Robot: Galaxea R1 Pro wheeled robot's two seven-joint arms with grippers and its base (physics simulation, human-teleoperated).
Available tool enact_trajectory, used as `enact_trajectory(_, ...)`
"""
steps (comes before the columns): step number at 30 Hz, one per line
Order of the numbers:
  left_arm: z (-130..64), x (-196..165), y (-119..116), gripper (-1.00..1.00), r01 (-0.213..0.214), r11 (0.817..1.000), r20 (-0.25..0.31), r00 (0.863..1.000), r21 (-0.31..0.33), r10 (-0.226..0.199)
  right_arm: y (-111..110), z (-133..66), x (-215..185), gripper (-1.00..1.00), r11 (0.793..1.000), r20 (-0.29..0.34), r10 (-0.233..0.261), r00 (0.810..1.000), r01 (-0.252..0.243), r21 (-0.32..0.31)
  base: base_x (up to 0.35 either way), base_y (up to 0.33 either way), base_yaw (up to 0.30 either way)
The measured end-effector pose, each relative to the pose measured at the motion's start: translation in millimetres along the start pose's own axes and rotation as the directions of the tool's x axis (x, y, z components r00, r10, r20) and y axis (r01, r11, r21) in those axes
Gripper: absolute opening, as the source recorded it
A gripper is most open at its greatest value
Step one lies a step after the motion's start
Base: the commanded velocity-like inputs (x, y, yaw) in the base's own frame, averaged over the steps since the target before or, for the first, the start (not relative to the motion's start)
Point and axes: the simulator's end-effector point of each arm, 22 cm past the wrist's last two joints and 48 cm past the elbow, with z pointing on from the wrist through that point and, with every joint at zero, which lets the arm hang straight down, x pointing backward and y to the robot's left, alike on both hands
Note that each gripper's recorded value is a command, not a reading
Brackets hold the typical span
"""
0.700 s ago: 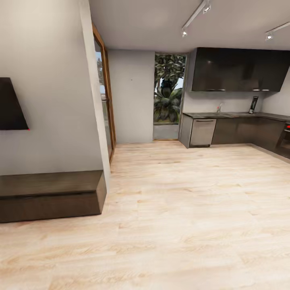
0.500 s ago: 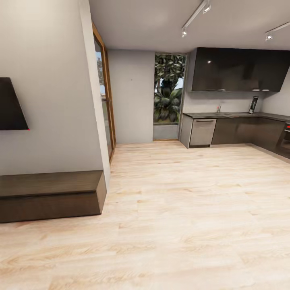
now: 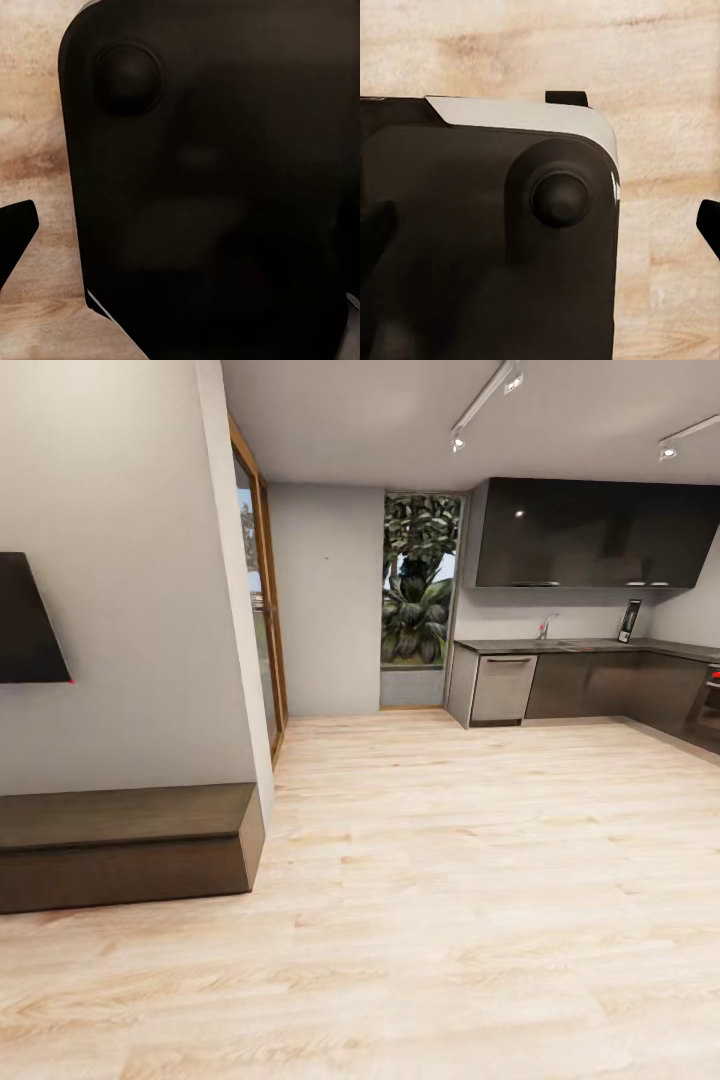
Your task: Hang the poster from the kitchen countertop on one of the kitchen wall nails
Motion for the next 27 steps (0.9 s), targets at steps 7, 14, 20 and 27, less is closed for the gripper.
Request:
enact_trajectory(7, -0.1, -10.3, 0.2, 1.0, -0.002, 1.0, 0.029, 1.0, 0.001, 0.002, -7.3, 0.5, -19.0, 1.0, 1.0, 0.037, 0.006, 0.999, -0.006, 0.012, 0.0, 0.0, 0.0)
enact_trajectory(14, -1.1, -33.0, 2.0, 1.0, 0.002, 1.0, 0.084, 0.996, 0.0, -0.002, -20.9, -1.4, -75.1, 1.0, 0.999, 0.152, 0.009, 0.988, -0.013, 0.03, 0.0, 0.0, 0.0)
enact_trajectory(20, -85.5, -273.5, 15.7, 1.0, 0.004, 1.0, 0.585, 0.811, -0.018, 0.007, -46.0, -64.8, -266.7, 1.0, 0.998, 0.558, -0.029, 0.829, -0.01, 0.066, 0.161, 0.0, 0.0)
enact_trajectory(27, -83.5, -270.6, 16.4, 1.0, 0.004, 1.0, 0.58, 0.815, -0.019, 0.008, -46.4, -64.5, -266.0, 1.0, 0.998, 0.557, -0.03, 0.83, -0.009, 0.067, 0.322, 0.0, 0.0)
